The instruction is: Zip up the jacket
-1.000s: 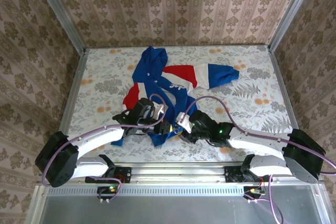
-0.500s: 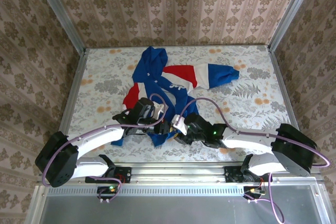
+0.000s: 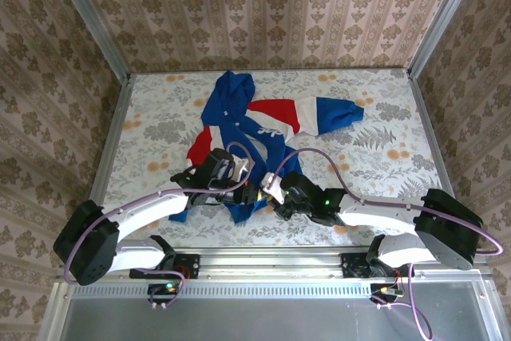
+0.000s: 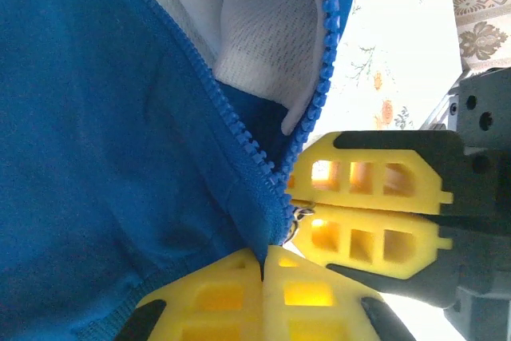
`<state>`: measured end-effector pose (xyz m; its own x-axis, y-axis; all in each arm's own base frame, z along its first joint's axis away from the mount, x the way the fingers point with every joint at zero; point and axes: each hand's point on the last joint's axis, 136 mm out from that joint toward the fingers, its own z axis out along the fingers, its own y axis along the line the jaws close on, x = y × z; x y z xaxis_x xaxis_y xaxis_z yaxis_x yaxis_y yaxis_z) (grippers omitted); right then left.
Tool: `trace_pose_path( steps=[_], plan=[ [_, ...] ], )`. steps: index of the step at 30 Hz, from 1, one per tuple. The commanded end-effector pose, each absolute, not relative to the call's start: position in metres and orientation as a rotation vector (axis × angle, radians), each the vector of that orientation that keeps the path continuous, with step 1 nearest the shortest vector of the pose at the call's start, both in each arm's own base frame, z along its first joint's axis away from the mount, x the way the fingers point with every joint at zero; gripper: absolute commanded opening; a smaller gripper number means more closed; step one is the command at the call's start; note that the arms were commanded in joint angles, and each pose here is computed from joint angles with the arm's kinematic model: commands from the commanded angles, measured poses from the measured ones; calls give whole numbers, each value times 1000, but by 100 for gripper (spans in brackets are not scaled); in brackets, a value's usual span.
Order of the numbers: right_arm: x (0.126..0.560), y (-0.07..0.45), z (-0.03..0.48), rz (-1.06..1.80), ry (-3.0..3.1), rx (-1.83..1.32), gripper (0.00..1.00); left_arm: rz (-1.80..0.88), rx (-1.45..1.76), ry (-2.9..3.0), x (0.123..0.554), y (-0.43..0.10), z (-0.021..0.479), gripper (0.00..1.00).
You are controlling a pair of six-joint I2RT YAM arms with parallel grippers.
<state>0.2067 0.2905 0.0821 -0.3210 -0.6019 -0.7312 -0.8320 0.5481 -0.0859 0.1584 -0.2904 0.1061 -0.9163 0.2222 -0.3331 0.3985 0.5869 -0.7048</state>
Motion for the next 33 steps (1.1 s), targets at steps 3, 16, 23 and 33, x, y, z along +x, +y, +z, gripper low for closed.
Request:
trace_pose_path(
  steps=[3, 16, 23, 33],
  plan=[
    [207, 290, 89, 397, 2020, -1130, 2, -1265, 528, 2599, 155, -291, 114, 0],
    [208, 302, 93, 428, 1994, -1164, 3, -1267, 540, 2614, 153, -291, 111, 0],
    [219, 299, 102, 406, 2039, -1062, 0, -1233, 550, 2640, 147, -285, 102, 0],
    [228, 294, 105, 425, 2153, -968, 0, -1204, 594, 2639, 137, -282, 98, 0]
  ],
)
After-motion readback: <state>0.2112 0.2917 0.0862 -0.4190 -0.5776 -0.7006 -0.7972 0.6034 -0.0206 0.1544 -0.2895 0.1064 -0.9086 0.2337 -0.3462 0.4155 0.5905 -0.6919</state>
